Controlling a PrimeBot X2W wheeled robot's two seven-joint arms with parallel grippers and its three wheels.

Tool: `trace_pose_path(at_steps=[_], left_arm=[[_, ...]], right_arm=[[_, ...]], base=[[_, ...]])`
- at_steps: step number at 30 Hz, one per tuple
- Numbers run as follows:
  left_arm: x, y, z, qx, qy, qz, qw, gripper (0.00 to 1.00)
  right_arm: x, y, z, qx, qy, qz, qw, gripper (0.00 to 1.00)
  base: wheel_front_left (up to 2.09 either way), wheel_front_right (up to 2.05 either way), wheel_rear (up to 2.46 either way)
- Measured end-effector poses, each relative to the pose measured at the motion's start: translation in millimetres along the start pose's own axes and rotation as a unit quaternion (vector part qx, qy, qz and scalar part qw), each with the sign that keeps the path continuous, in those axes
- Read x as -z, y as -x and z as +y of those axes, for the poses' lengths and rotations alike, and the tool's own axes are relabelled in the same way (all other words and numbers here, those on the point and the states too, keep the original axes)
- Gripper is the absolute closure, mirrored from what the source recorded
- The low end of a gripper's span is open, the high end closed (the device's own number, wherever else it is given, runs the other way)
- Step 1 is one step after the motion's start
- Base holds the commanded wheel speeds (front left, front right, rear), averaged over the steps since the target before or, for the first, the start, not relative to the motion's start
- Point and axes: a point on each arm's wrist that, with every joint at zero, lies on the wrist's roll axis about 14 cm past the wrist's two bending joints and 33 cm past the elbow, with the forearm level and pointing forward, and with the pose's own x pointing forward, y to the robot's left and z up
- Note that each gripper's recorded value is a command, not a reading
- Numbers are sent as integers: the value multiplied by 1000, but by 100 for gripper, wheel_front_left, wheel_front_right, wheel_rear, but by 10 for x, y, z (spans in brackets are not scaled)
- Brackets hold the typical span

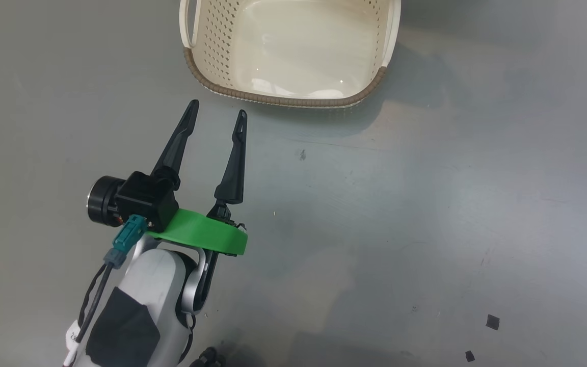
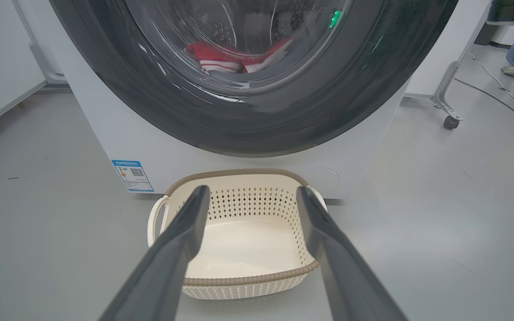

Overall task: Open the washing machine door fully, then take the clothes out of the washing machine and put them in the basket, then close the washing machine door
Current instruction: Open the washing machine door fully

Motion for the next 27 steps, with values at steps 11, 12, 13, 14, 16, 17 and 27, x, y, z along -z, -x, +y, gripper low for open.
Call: trace_pose_path(at_steps=[11, 12, 13, 14, 16, 17, 27], left_arm=[[-158, 28, -77, 9, 2, -19, 1000, 0], [-169, 32, -83, 10, 2, -20, 1000, 0], [-181, 36, -89, 11, 2, -21, 1000, 0], [-194, 40, -95, 12, 2, -23, 1000, 0], [-220, 50, -103, 12, 2, -25, 1000, 0], [-231, 56, -105, 13, 2, -27, 1000, 0], [-295, 137, -128, 13, 2, -32, 999, 0]], right_arm=[[216, 129, -172, 37, -10, 29, 999, 100], [246, 141, -181, 39, -13, 34, 999, 100], [284, 151, -199, 43, -11, 41, 998, 100], [324, 162, -216, 48, -10, 48, 998, 100], [398, 181, -240, 53, -10, 61, 997, 100], [430, 190, -242, 53, -13, 65, 996, 100], [688, 292, -239, 60, -24, 108, 992, 100]], base=[[0, 0, 0], [0, 0, 0], [0, 0, 0], [0, 0, 0], [0, 0, 0], [0, 0, 0], [0, 0, 0]])
